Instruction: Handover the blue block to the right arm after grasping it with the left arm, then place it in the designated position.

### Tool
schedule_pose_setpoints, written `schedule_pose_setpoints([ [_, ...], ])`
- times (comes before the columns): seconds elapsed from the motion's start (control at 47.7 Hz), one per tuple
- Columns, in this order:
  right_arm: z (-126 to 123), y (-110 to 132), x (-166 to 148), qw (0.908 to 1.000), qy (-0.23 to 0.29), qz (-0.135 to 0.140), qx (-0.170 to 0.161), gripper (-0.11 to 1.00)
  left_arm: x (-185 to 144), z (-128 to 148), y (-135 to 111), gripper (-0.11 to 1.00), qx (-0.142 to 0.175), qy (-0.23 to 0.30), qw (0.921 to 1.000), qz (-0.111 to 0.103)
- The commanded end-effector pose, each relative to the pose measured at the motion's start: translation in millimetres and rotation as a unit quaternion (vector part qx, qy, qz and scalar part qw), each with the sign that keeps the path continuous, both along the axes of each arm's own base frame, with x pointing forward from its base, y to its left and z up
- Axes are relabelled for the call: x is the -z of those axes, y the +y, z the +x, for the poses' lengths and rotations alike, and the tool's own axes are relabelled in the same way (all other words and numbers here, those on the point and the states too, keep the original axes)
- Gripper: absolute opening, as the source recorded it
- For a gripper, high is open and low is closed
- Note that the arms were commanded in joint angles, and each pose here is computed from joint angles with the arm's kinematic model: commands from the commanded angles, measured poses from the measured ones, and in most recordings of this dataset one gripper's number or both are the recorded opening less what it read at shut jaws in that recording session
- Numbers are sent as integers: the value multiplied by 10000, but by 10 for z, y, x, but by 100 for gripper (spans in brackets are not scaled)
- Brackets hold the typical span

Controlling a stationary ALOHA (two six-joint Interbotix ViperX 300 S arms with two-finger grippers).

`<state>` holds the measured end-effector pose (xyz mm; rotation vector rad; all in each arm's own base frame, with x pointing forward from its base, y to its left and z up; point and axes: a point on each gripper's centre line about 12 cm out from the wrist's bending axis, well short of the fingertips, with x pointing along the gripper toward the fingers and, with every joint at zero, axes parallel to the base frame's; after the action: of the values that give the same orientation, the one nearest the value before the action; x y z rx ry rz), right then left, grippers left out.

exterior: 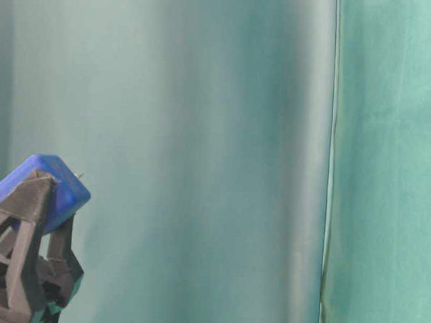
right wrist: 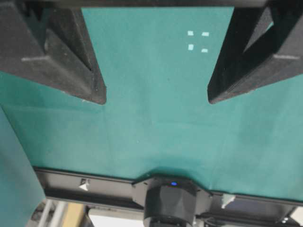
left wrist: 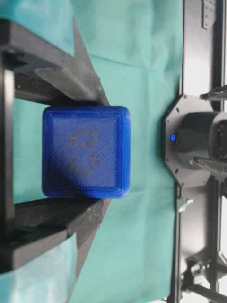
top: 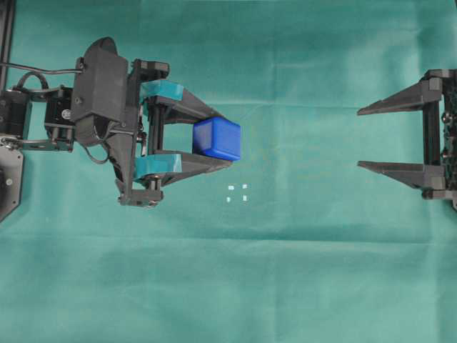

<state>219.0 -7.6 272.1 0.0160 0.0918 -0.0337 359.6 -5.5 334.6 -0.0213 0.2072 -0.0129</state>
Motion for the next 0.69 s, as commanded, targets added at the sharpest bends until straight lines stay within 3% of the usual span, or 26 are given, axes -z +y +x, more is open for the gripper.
schedule_pose_setpoints([
  [0.0,26,-3,-93,9999,-145,-28,2,93,-123,-23,17,47,-23,-199,9998,-3],
  [0.671,28,-3,-100,9999,-136,-50,-3,93,-122,-18,33,47,-48,-192,9998,-10],
])
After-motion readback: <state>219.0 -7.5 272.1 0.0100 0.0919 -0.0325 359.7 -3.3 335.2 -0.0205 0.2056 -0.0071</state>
